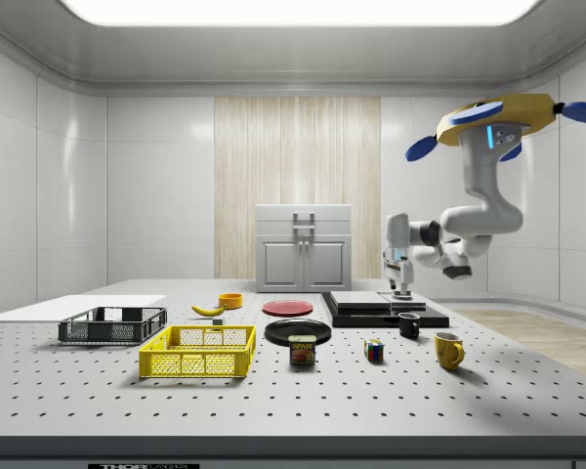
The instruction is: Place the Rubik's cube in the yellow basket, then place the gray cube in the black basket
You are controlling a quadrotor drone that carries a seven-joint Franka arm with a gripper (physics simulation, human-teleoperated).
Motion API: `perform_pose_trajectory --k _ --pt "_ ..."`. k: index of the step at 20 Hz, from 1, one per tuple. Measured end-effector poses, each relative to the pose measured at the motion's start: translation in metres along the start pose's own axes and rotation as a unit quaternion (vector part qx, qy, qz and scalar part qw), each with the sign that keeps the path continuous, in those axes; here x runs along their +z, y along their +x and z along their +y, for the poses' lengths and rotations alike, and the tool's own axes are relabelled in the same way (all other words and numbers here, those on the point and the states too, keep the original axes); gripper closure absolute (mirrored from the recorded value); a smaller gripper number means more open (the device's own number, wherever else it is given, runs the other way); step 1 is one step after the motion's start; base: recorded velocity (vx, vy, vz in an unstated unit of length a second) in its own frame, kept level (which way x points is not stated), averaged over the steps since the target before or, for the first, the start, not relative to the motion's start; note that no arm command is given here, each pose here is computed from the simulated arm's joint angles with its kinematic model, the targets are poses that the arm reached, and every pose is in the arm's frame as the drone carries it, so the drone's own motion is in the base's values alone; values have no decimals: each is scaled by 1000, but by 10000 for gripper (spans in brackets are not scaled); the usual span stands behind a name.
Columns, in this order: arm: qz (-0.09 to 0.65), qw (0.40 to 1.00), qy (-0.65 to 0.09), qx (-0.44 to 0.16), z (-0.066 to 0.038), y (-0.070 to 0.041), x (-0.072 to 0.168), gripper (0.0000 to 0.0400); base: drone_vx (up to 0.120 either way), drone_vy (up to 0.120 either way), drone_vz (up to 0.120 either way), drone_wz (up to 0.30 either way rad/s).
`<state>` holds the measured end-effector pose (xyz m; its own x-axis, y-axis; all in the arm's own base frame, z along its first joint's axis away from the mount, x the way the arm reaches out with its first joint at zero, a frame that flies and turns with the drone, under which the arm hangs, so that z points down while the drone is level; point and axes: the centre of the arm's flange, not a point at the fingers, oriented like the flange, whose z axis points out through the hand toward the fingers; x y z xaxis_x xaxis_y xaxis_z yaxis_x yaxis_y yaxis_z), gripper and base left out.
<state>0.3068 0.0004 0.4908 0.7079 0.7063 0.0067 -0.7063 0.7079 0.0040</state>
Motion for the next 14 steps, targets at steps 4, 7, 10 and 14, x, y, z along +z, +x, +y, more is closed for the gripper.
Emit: perform_pose_trajectory --k 4,7,10,14 --pt "1 1000 -1 0 0 0 0 0 120 0 -120 0" --pt "2 1000 -2 0 0 0 0 0 120 -93 -120 0" --pt "2 1000 -2 0 0 0 0 0 53 -53 -120 0" --pt "2 1000 -2 0 0 0 0 0 0 0 -120 0"
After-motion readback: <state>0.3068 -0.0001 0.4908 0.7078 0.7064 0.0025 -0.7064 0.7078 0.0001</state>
